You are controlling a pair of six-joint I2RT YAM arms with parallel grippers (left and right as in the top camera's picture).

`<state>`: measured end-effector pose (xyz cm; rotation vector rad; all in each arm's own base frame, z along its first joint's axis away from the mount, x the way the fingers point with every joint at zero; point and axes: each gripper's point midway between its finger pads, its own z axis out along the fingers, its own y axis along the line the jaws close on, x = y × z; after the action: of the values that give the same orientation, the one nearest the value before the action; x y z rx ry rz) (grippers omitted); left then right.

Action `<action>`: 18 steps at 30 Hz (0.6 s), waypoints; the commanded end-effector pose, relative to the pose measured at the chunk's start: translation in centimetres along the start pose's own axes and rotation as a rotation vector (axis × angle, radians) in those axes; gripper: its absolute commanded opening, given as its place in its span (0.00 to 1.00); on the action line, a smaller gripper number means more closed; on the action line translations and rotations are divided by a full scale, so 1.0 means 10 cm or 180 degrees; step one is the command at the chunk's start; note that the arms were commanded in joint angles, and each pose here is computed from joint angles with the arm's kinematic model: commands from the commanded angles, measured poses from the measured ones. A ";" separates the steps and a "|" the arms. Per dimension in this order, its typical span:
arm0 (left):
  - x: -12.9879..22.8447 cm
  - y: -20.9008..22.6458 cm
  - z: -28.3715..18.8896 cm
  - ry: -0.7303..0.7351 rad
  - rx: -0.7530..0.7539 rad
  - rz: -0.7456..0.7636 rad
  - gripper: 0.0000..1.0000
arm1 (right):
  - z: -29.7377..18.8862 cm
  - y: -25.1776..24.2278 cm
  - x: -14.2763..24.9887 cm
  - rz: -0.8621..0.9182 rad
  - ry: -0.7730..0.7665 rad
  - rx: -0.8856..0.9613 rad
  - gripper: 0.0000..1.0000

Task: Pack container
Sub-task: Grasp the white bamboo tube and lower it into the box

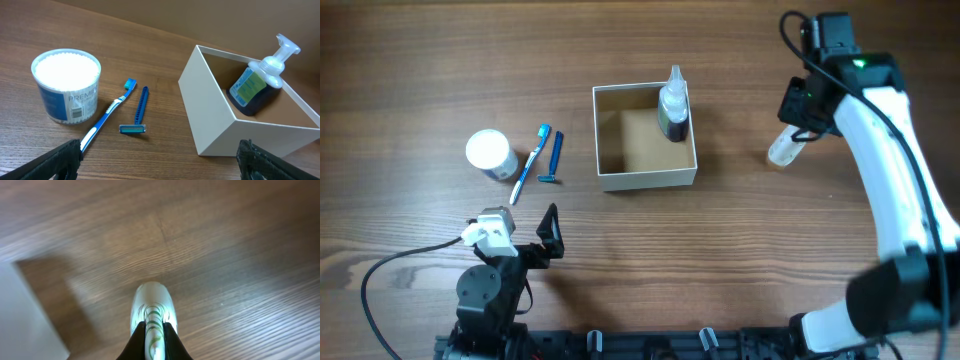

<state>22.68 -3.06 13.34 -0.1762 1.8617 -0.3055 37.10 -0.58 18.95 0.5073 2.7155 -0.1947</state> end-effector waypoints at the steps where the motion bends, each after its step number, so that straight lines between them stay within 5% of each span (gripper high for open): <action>1: -0.01 0.00 0.00 -0.0023 0.0014 0.0033 1.00 | -1.01 0.21 0.02 -0.0360 -0.0706 -0.0688 0.04; 8: -0.01 0.00 0.00 -0.0023 0.0014 0.0033 1.00 | -1.80 0.86 0.59 -0.1103 -0.1011 -0.1571 0.04; 18: -0.01 0.00 0.00 -0.0023 0.0014 0.0033 1.00 | -1.23 1.81 0.55 -0.1354 -0.0778 -0.1671 0.04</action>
<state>22.68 -3.06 13.34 -0.1764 1.8617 -0.3052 33.52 19.34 28.08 -0.2364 2.4458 0.3155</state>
